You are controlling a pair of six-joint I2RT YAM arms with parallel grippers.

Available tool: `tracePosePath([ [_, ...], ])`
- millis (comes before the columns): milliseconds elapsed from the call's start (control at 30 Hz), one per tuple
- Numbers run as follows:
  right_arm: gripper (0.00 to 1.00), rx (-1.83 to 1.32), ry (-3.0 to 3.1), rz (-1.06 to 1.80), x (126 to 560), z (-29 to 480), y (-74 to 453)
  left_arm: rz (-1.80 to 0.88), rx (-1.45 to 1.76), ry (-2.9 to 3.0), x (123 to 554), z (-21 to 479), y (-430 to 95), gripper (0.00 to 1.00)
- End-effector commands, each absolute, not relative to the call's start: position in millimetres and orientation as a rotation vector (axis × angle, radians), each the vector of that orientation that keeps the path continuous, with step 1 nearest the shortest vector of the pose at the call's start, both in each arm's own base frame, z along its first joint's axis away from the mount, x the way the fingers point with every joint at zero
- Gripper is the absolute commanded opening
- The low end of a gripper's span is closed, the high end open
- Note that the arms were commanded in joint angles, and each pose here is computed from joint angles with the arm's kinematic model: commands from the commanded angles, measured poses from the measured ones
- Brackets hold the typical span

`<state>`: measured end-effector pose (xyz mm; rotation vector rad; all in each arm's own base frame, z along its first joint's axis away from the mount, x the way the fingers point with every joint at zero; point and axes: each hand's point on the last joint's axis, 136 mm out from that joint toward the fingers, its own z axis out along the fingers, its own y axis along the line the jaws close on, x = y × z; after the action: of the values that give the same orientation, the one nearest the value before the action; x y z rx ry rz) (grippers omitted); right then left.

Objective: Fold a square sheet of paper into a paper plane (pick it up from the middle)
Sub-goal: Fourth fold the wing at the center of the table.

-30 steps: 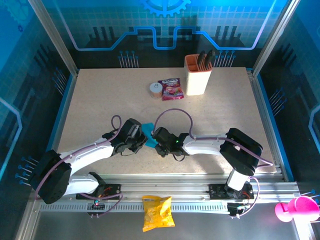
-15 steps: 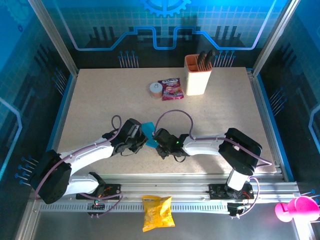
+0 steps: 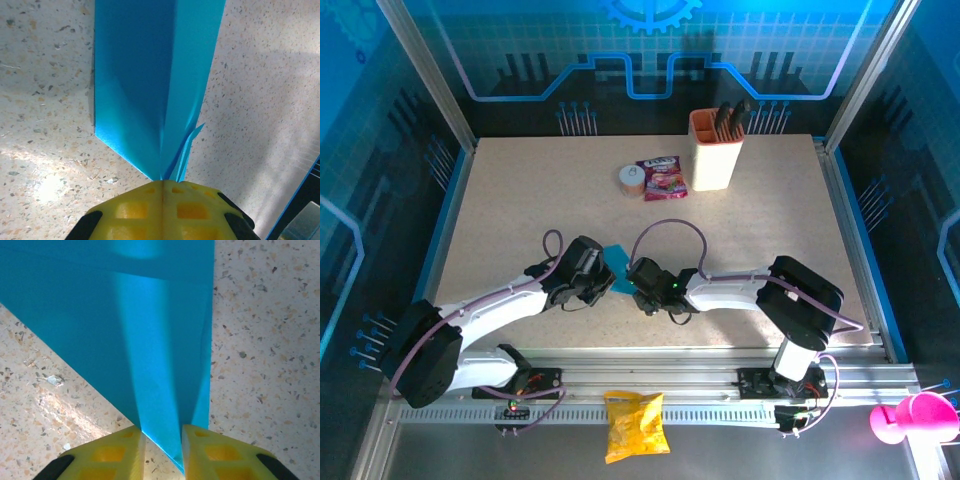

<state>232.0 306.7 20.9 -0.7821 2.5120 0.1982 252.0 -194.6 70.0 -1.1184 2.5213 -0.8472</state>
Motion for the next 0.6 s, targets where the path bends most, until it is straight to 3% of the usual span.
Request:
tracePosePath([
  [0,0.23,-0.778,2.509,0.157,228.1,23.4,299.5,-0.857,-1.104,2.529,252.7,77.8,-197.2,0.00],
  [400,0.24,-0.762,2.490,0.131,233.8,32.7,296.9,-0.863,-1.098,2.532,251.7,78.0,-197.3,0.00],
  [567,0.18,-0.771,2.498,0.122,234.4,28.4,297.3,-0.868,-1.094,2.533,251.0,78.2,-197.7,0.00],
])
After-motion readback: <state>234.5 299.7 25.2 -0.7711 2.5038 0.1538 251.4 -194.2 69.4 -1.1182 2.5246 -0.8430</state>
